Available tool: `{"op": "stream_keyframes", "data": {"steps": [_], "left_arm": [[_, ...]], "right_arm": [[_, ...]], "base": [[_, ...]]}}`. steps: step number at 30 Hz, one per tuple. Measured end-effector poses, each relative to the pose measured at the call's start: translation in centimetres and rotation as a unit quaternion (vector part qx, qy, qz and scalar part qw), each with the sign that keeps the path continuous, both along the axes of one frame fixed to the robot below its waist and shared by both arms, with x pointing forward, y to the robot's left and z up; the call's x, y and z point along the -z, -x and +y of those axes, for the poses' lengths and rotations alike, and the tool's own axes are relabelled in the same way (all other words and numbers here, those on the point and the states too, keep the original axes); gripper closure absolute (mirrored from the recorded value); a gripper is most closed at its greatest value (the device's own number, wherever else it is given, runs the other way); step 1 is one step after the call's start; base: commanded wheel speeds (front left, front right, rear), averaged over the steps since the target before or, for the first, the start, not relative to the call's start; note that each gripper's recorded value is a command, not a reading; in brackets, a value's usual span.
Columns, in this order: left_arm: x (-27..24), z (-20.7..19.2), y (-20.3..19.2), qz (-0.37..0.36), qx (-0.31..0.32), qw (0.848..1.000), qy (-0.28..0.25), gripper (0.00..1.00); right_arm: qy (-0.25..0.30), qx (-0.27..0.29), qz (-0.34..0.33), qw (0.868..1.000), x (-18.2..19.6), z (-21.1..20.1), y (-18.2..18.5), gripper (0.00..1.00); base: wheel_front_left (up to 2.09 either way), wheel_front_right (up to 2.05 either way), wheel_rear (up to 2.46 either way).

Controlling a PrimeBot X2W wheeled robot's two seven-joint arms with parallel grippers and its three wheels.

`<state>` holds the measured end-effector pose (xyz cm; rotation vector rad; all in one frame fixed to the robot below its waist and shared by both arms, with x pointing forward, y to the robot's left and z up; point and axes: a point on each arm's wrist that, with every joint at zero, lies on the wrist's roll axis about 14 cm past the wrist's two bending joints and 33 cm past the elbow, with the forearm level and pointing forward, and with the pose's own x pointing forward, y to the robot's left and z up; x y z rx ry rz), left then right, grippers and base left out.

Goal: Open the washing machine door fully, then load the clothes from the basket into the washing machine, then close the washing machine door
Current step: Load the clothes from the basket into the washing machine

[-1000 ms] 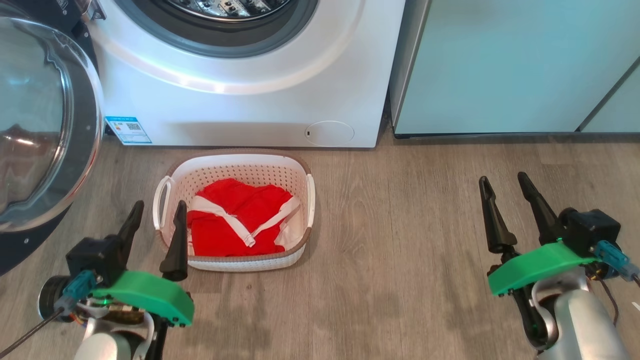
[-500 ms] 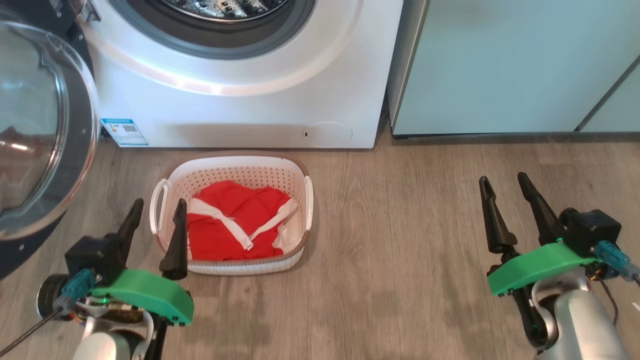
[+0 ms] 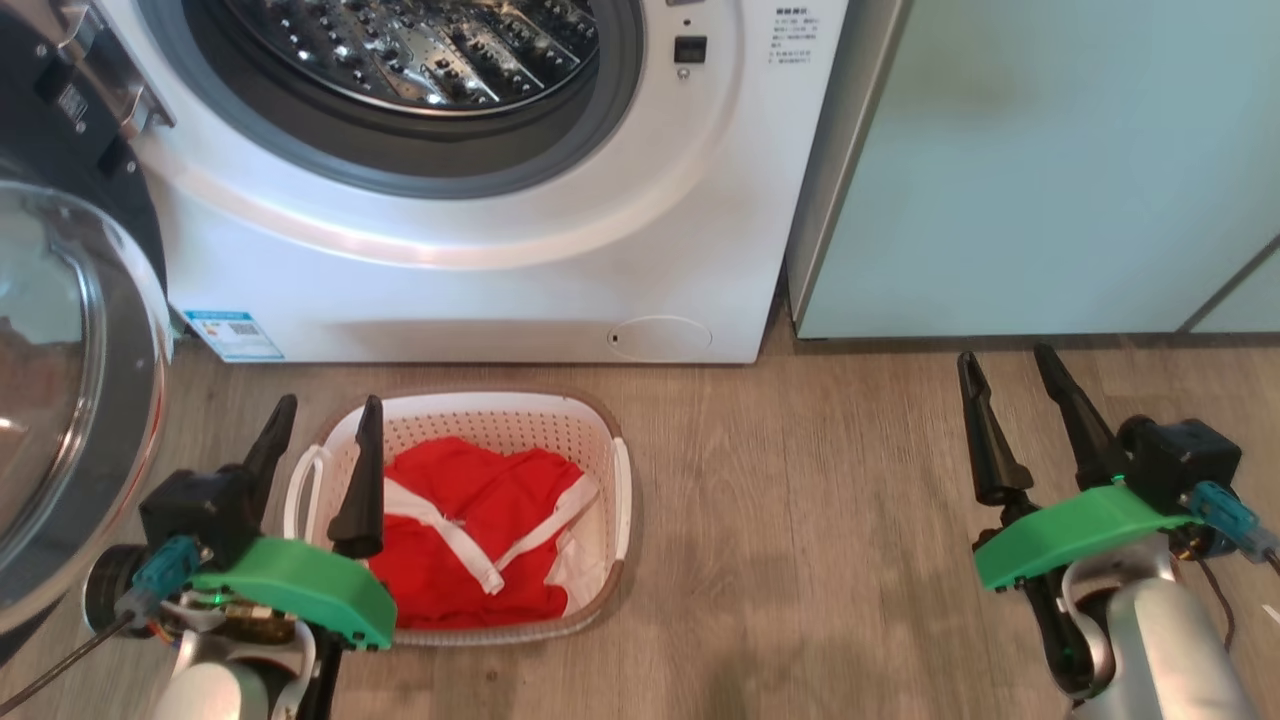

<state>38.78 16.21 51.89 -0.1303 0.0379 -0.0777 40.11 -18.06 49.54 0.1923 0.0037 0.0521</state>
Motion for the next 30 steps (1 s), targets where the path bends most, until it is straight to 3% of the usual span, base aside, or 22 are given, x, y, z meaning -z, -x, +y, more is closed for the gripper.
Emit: {"op": "stream_keyframes", "data": {"steps": [30], "left_arm": [[-0.47,0.04,-0.06,-0.012,-0.004,1.000,-0.009,0.00]], "right_arm": [[0.000,-0.005,-0.003,1.000,-0.38,0.32,-0.15,0.00]], "base": [[0.10,-0.10,0.00]]}}
